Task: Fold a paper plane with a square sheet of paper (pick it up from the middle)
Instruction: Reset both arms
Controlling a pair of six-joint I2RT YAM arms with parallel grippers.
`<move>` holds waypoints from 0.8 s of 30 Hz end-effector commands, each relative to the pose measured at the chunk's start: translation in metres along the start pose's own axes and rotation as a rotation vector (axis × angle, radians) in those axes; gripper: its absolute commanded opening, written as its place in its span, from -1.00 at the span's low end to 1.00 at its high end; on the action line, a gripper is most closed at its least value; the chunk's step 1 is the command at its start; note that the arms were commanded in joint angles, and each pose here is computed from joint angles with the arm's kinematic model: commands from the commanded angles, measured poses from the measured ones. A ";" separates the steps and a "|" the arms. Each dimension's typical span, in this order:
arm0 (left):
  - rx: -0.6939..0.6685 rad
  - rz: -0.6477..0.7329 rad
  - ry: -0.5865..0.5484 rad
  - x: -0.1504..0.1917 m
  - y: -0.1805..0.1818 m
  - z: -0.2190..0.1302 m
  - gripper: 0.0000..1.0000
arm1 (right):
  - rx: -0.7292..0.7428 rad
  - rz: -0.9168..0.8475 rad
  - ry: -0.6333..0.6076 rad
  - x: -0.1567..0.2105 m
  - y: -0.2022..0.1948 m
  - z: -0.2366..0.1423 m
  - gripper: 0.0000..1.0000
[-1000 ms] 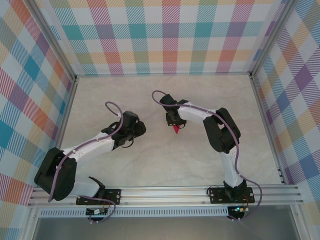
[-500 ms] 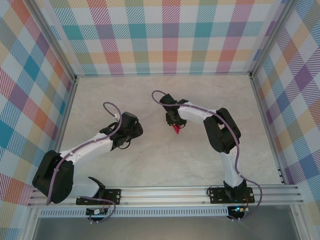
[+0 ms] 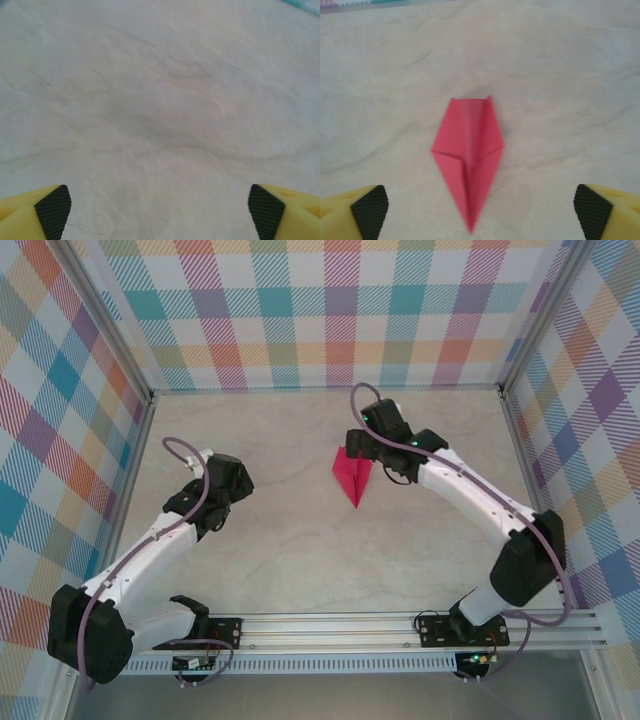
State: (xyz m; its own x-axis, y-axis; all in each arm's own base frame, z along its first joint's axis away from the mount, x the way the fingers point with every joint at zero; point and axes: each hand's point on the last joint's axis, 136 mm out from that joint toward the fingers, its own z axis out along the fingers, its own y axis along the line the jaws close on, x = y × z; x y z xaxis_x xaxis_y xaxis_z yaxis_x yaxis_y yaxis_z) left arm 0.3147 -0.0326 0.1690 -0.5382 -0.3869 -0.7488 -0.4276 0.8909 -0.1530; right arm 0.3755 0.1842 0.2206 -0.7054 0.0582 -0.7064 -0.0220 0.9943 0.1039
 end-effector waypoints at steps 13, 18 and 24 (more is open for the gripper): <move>-0.066 0.131 -0.282 -0.028 0.055 0.049 1.00 | 0.412 0.079 -0.204 0.050 -0.194 0.033 1.00; 0.072 0.277 -0.294 -0.010 0.032 0.067 1.00 | 0.389 0.053 -0.236 0.065 -0.211 0.046 0.99; 0.233 0.299 -0.343 0.001 0.011 0.072 1.00 | 0.256 -0.006 -0.274 0.071 -0.197 0.066 1.00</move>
State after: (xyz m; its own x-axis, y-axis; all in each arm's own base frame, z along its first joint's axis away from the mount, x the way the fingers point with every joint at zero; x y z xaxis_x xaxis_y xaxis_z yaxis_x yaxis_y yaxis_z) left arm 0.3443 0.0056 0.0918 -0.4617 -0.0664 -0.8845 -0.1924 0.9809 0.0268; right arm 0.3562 -0.0172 0.0878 -0.5843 0.0757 -0.8080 0.2688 0.9575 -0.1047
